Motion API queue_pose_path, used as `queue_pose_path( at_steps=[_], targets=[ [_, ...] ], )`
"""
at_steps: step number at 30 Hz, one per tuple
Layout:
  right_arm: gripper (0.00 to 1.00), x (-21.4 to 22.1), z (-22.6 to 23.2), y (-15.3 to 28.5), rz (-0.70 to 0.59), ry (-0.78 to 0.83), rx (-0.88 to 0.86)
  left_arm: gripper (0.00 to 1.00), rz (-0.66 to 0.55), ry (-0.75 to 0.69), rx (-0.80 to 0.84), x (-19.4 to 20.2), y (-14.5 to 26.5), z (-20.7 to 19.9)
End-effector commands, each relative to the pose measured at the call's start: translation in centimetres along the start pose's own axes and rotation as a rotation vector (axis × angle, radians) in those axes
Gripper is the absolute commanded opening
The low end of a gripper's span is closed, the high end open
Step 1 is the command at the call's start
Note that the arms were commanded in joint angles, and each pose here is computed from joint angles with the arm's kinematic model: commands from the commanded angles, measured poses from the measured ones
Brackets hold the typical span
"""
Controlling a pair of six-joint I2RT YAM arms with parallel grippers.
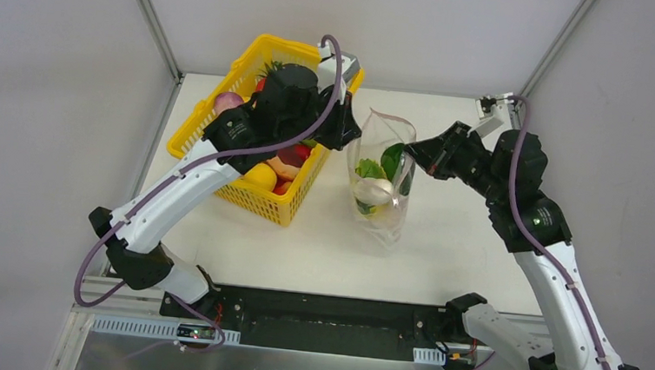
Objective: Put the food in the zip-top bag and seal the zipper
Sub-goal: Adjust the zipper food storage bag at the center of the board, then pick up the fake vegetable from the bin.
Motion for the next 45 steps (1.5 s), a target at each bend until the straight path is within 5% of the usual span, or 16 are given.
queue_pose_path(
  at_steps=[1, 5, 13, 19, 23, 25, 28, 36, 42, 45],
  targets=[
    [0.0, 1.5, -2.0, -1.6, 0.126, 0.066, 0.077, 0.0, -0.072, -0.013, -0.034, -1.3, -0.1, 0.5],
    [0.0, 4.5, -4.3, -3.6, 0.258, 0.031, 0.171, 0.0, 0.008, 0.076, -0.048, 1.3, -3.6, 2.6],
    [0.01, -0.8, -0.7, -1.3, -0.005, 0.101, 0.019, 0.0, -0.108, 0.058, 0.14, -2.2, 0.8, -1.0],
    [0.01, 1.1, -2.3, -3.2, 0.139, 0.042, 0.09, 0.0, -0.108, 0.08, 0.067, -0.7, 0.1, 0.7],
    [0.01, 0.9, -0.9, -2.9, 0.158, 0.028, -0.015, 0.0, -0.102, 0.092, -0.028, 0.5, -0.5, 2.5],
    [0.01, 0.5, -0.4, -2.7, 0.13, 0.021, -0.043, 0.13, -0.107, 0.099, -0.054, 0.8, -0.4, 3.2],
    [0.01, 0.3, -0.3, -2.7, 0.12, 0.007, -0.052, 0.19, -0.114, 0.108, -0.069, 1.0, -0.2, 3.9],
    [0.02, 0.4, -0.2, -2.9, 0.124, -0.003, -0.061, 0.67, -0.164, 0.095, -0.042, 0.3, 2.0, 3.7],
    [0.02, 0.4, -0.1, -2.7, 0.123, -0.001, -0.066, 0.86, -0.22, 0.036, -0.039, -0.1, 5.2, 3.7],
    [0.02, 0.7, -0.1, -2.6, 0.125, -0.006, -0.078, 0.94, -0.254, 0.004, -0.169, 0.1, 6.7, 5.6]
  ],
)
Point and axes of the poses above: each gripper's point midway between its finger pads, its own y axis back along the fingers, its own z axis along the line the jaws close on, x = y × z, the point moved 7 cm from there along y, back along the fingers, and after that the axes turned 15 degrees about y, right-handed, at the moved point
